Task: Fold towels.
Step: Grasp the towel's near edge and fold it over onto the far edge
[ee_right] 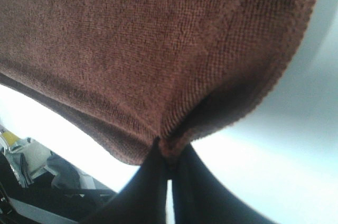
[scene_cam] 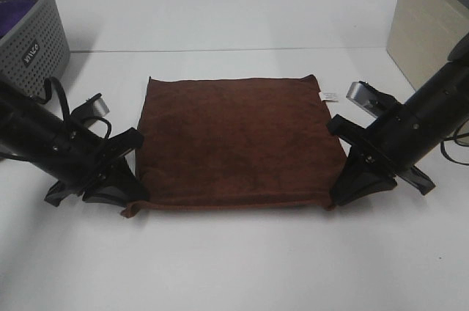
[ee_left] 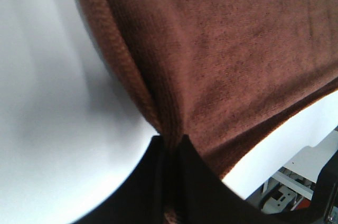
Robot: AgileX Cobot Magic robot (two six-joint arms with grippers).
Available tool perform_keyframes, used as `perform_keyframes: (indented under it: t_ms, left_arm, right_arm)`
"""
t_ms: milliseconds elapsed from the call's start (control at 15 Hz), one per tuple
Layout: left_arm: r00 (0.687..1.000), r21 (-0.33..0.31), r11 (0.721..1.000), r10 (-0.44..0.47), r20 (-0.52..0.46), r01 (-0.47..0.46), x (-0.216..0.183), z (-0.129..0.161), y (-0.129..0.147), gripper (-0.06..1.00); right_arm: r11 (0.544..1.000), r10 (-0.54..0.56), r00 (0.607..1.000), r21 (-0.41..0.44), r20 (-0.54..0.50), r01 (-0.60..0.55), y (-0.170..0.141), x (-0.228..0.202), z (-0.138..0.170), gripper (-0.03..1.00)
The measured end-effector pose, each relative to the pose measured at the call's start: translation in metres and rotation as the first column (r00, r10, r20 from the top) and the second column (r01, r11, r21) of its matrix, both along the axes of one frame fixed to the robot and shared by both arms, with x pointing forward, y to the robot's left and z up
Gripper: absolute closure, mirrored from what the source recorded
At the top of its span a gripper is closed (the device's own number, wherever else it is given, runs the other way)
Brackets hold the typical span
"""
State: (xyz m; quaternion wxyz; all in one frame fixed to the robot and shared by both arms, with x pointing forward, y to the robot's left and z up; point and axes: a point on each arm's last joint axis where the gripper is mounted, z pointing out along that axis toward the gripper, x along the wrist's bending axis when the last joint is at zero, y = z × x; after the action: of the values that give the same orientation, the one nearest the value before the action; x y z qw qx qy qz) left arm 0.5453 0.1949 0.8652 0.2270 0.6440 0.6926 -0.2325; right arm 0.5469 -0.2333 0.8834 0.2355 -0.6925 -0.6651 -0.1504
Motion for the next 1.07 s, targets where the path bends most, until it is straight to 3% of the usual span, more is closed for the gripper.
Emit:
perform_keyframes:
  t_ms: [267, 467, 733, 1067]
  left_arm:
    - [1.0, -0.019, 1.0, -0.018, -0.015, 0.017, -0.001, 0.002, -0.002, 0.92]
    - [0.995, -0.008, 1.0, 0.004, 0.097, -0.004, 0.03, 0.021, -0.005, 0.92]
    - [0.966, 0.026, 0.998, 0.04, 0.256, -0.048, 0.076, 0.058, -0.007, 0.92]
    - [0.924, 0.059, 0.996, 0.041, 0.379, -0.068, 0.128, 0.062, -0.011, 0.92]
  right_arm:
    - [1.0, -0.006, 1.0, -0.028, -0.031, 0.005, -0.002, -0.008, -0.001, 0.95]
    - [0.999, 0.002, 0.995, -0.038, 0.102, 0.001, -0.001, 0.027, 0.024, 0.95]
    - [0.999, 0.015, 0.964, -0.038, 0.264, -0.005, 0.002, 0.087, 0.073, 0.95]
    - [0.999, 0.03, 0.93, -0.039, 0.366, -0.017, 0.005, 0.15, 0.071, 0.95]
